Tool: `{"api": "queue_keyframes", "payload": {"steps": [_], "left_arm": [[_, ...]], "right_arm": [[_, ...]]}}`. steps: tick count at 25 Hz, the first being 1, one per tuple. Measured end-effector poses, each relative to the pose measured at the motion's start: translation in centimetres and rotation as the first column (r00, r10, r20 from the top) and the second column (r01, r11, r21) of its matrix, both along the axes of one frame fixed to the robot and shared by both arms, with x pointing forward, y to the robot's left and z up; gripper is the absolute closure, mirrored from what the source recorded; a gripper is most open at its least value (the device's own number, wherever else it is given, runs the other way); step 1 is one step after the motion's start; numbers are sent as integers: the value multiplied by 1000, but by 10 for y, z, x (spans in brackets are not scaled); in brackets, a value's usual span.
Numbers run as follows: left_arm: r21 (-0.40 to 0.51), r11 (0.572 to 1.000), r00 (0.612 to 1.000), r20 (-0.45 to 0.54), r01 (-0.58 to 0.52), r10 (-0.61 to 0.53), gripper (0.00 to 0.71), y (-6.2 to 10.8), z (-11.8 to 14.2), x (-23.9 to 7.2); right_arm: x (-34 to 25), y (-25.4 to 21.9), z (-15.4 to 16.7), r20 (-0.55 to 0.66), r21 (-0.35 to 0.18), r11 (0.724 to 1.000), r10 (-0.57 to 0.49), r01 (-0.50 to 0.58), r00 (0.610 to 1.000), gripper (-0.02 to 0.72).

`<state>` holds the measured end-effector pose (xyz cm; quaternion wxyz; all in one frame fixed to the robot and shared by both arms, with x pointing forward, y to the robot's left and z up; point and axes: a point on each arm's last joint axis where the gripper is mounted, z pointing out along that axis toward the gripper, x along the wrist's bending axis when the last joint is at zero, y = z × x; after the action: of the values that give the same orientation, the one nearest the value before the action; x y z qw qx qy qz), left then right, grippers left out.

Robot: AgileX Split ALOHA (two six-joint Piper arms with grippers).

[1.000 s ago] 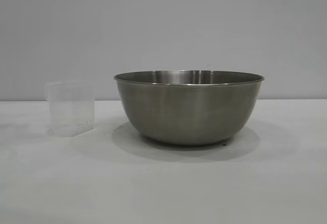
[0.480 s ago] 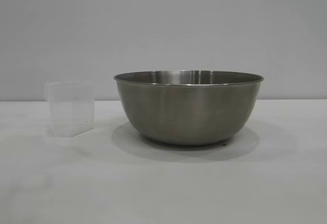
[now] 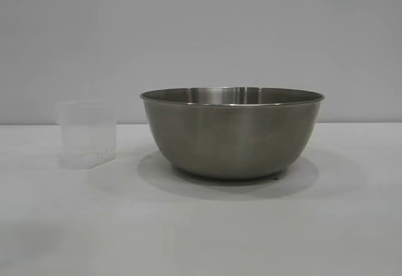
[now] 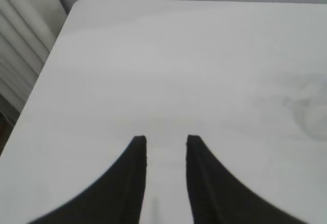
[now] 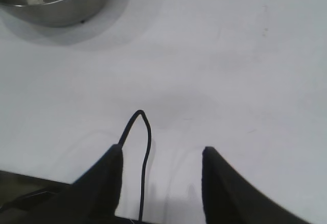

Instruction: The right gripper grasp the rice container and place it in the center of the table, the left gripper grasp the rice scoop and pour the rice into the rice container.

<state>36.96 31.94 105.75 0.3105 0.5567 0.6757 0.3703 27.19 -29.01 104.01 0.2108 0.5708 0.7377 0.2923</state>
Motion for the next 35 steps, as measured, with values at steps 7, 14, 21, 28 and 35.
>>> {"api": "queue_keyframes", "payload": {"steps": [7, 14, 21, 28, 35], "left_arm": [[-12, 999, 999, -15, 44, -45, 562, -8, 6, -52], [13, 998, 998, -31, 56, -56, 562, -10, 0, -100], [35, 996, 997, 10, 80, -80, 562, -13, -3, -121], [41, 992, 991, 54, 120, -122, 562, -18, -8, -139], [43, 989, 989, 34, 143, -144, 562, -19, -12, -140]], "right_arm": [[0, 0, 0, 0, 0, 1000, -1, 1, 1000, 404], [0, 0, 0, 0, 1, 1000, -2, 2, 1000, 404], [0, 0, 0, 0, 1, 1000, -2, 2, 1000, 404], [0, 0, 0, 0, 1, 1000, -2, 2, 1000, 404], [0, 0, 0, 1, 2, 1000, -2, 2, 1000, 404]]}}
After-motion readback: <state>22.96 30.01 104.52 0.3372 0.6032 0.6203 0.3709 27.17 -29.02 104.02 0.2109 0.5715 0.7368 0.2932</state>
